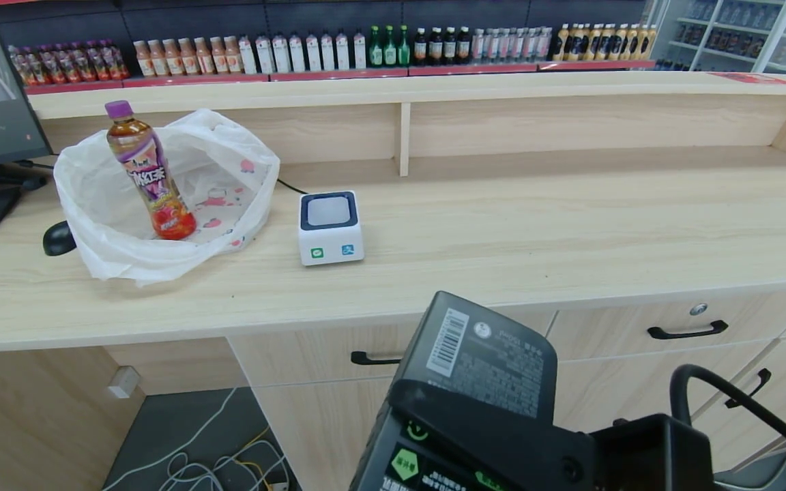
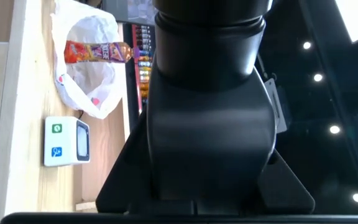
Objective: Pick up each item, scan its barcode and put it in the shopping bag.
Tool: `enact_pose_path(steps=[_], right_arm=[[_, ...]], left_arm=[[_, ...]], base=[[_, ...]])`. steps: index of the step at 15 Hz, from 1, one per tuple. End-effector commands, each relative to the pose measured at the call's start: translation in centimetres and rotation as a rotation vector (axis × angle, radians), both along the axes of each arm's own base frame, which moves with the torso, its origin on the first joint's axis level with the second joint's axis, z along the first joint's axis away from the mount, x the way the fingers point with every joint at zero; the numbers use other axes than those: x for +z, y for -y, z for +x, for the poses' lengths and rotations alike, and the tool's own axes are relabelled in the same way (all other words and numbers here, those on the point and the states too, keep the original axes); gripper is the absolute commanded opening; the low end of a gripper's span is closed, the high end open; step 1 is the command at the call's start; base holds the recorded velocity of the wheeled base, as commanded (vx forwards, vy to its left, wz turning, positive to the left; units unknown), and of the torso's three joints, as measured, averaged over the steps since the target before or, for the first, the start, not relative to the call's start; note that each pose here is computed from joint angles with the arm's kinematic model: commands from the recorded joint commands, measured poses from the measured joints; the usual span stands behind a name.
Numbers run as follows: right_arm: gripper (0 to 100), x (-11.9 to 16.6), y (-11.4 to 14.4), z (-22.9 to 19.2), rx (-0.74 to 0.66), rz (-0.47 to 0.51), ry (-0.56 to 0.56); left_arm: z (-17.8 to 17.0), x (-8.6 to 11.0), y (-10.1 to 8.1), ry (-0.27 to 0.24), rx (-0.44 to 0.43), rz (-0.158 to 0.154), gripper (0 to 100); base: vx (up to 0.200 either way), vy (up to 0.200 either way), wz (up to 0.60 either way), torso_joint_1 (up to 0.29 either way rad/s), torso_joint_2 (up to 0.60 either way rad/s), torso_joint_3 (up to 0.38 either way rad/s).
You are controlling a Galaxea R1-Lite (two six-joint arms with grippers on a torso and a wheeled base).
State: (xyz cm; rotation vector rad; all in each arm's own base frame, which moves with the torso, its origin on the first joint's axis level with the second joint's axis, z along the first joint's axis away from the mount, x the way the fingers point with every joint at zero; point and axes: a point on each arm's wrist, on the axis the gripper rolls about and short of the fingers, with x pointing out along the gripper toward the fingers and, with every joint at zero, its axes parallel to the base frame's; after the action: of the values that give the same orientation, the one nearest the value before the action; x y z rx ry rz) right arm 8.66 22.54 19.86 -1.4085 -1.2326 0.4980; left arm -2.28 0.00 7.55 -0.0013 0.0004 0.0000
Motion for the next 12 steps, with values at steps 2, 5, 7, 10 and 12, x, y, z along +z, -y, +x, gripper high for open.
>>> enact_pose_path(steps=[2, 5, 7, 10, 12], right_arm=[[0, -0.20, -0.58, -0.16, 0.014, -0.005, -0.002], [0, -0.36, -0.44, -0.49, 0.025, -0.004, -0.001], [0, -0.53, -0.42, -0.69, 0.031, -0.011, -0.004], [0, -0.49, -0.22, -0.76, 0.031, -0.009, -0.004], [0, -0.51, 0.01, -0.84, 0.031, -0.011, -0.004]], left_arm=[[0.00, 0.00, 0.00, 0.000, 0.000, 0.000, 100], [0.00, 0.00, 0.00, 0.000, 0.000, 0.000, 100], [0.00, 0.00, 0.00, 0.000, 0.000, 0.000, 100], [0.00, 0.00, 0.00, 0.000, 0.000, 0.000, 100], [0.00, 0.00, 0.00, 0.000, 0.000, 0.000, 100]], base=[[0.000, 0.000, 0.00, 0.000, 0.00, 0.000], [0.000, 0.000, 0.00, 0.000, 0.00, 0.000], [0.000, 0.000, 0.00, 0.000, 0.00, 0.000], [0.000, 0.000, 0.00, 0.000, 0.00, 0.000], [0.000, 0.000, 0.00, 0.000, 0.00, 0.000]])
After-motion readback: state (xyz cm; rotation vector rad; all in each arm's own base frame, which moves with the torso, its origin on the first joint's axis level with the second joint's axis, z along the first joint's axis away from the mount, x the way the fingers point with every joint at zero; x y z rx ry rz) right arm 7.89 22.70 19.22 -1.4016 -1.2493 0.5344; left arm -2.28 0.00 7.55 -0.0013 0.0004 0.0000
